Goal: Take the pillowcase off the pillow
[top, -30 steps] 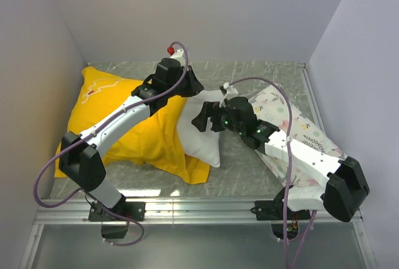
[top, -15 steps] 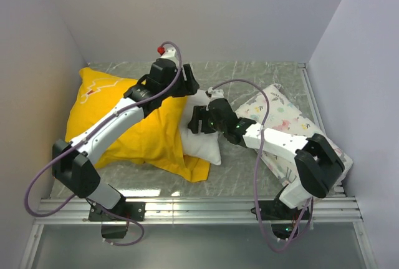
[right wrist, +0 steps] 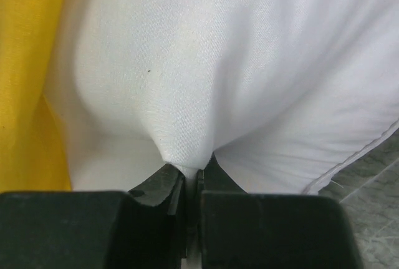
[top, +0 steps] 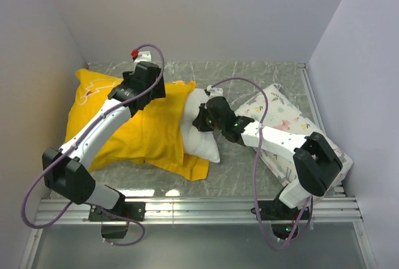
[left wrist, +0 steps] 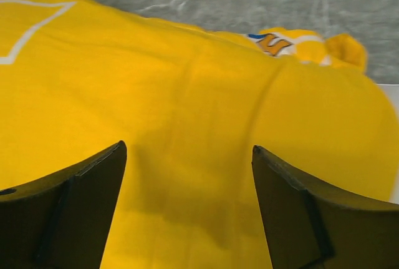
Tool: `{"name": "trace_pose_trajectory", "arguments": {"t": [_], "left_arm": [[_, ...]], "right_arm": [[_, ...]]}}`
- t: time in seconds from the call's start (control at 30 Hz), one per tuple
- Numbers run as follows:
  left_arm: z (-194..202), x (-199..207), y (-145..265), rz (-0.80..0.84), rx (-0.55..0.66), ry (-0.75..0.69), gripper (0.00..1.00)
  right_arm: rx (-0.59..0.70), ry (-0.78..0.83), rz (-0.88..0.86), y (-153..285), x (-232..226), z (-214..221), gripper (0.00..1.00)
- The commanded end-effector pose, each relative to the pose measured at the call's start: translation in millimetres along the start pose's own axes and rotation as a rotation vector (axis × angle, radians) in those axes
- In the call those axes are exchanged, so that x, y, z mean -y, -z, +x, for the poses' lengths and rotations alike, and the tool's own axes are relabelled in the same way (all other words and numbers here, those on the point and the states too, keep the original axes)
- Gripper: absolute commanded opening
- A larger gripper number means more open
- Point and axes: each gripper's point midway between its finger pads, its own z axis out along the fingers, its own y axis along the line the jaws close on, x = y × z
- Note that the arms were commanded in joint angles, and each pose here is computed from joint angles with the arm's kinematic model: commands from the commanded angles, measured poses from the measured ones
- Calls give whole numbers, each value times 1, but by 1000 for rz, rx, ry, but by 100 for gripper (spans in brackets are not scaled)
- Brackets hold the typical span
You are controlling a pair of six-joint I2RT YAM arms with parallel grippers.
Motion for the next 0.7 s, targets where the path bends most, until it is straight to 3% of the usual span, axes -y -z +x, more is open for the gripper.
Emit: {"name": "trace_pose_trajectory", "arguments": {"t": [0.0,0.1,0.2,0.23,0.3,0.33,0.67], "left_arm": [[-6,-24,-6,-126,5,-73,86],[1,-23,-18,-137,-24,-101,77],[3,-21,-26,-130,-45,-122,60],[4,-23,-30,-136,-56,-127,42],[-5,-28,-30,-150,-43,-120,19],[-11,-39,-31,-182,-38,-111,1],[-82,-133,-26,-374,67,-29,0]], "right_arm": [[-36,24,78,6,12,6,0],[-22,25,70,9,8,-3,0],[-3,39,74,14,2,-18,0],[5,43,78,16,0,-23,0],[27,58,92,22,-2,-37,0],[48,59,103,25,-3,-45,0],[237,127,230,93,-8,-135,0]]}}
